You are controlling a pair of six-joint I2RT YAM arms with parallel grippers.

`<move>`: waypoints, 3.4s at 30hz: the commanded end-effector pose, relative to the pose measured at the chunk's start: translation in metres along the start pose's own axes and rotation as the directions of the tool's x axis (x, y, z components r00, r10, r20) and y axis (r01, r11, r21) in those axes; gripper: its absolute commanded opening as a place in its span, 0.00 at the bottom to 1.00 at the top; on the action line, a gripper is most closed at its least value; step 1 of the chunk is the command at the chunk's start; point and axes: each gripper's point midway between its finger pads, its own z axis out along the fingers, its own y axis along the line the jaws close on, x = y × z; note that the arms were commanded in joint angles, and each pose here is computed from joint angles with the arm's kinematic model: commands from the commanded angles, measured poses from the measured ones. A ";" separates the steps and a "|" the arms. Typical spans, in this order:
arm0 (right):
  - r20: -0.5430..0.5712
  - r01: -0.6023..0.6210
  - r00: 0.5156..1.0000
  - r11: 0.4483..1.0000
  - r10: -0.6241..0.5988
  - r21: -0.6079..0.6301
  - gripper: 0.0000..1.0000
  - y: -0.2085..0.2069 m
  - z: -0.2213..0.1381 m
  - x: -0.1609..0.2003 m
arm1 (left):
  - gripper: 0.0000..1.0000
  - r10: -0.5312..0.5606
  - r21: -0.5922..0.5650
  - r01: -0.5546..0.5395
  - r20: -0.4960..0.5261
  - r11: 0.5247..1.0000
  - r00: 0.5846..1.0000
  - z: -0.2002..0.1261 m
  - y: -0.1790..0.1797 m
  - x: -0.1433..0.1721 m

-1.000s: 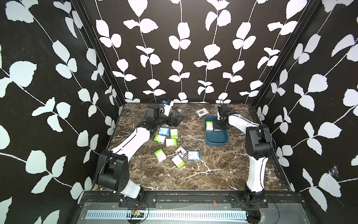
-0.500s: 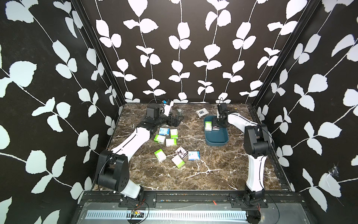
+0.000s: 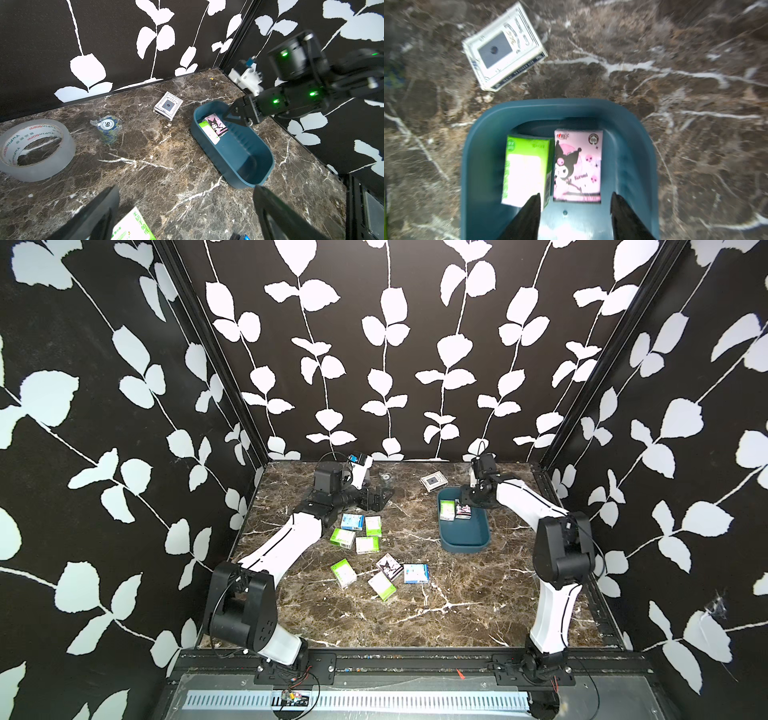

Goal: Put the pocket tissues into the storage box
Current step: Place the pocket tissues in the storage box, then pick up the pocket tissues from the center of the board.

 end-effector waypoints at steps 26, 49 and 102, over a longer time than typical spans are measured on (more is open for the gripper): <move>0.093 0.558 0.807 0.699 -0.584 -0.447 0.65 0.214 -0.069 0.128 | 0.99 -0.164 0.012 0.165 0.211 0.986 0.964 -0.022 0.028 -0.031; -0.094 0.520 0.719 0.623 -0.689 -0.584 0.72 0.246 -0.022 0.227 | 0.99 -0.154 -0.054 0.170 0.225 0.984 0.962 -0.051 0.049 -0.025; 0.107 0.259 0.966 0.912 -0.237 -0.320 0.00 0.121 -0.065 0.038 | 0.99 -0.043 -0.006 0.044 0.132 0.999 0.990 -0.022 0.010 -0.028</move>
